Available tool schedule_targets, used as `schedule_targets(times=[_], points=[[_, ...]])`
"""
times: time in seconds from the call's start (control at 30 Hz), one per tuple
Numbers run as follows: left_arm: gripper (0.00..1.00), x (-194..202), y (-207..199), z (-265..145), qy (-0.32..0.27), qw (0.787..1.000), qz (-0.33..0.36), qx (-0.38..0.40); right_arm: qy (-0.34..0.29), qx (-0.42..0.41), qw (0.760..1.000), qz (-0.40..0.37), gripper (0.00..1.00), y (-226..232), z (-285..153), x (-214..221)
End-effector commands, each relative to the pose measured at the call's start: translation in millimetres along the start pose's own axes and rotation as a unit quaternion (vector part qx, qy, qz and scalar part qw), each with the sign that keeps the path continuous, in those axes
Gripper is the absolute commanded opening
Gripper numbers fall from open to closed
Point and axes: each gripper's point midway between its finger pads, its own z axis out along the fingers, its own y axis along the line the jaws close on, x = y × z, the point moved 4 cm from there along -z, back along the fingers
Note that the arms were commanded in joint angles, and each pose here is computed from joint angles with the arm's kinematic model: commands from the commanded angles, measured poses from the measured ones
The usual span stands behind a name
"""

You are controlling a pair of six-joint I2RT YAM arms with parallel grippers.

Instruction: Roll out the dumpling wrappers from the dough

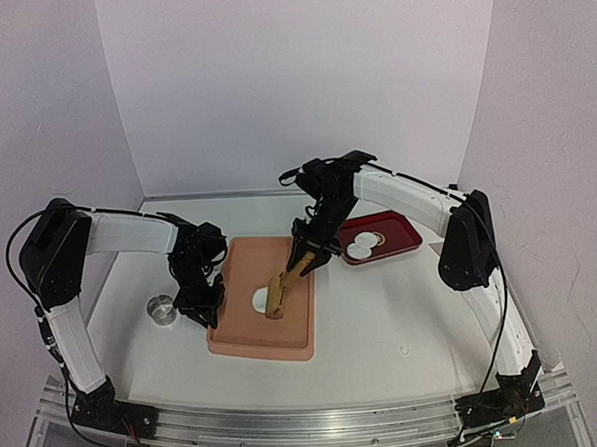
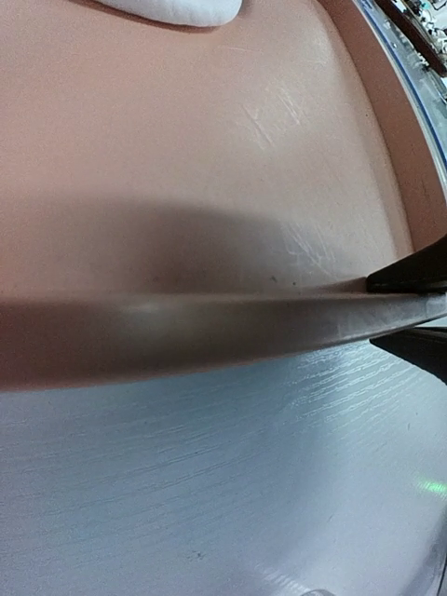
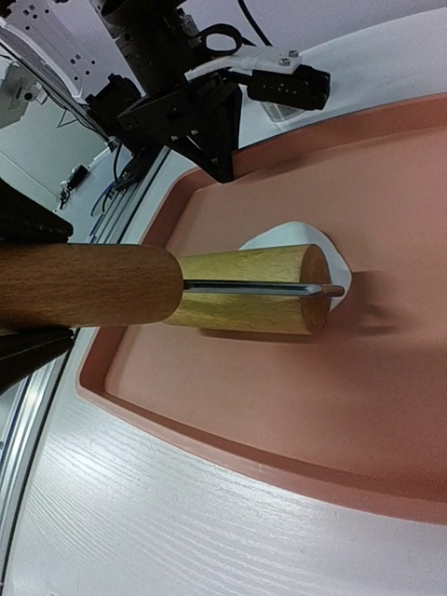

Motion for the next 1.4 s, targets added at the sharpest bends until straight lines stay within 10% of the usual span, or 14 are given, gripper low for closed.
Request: schedule_targets(times=[0.0, 0.37, 1.37], points=[[0.04, 1.8, 5.1, 61.1, 0.039, 0.997, 0.060, -0.028, 0.049, 0.086, 0.995, 0.028, 0.00, -68.4, 115.1, -28.7], [0.03, 3.9, 0.7, 72.7, 0.067, 0.996, 0.052, -0.010, 0.099, 0.237, 0.966, 0.020, 0.00, -164.1, 168.6, -21.9], [0.02, 6.6, -6.5, 58.7, 0.036, 0.999, 0.031, 0.023, 0.029, 0.425, 0.904, -0.018, 0.00, -210.2, 193.0, -21.4]])
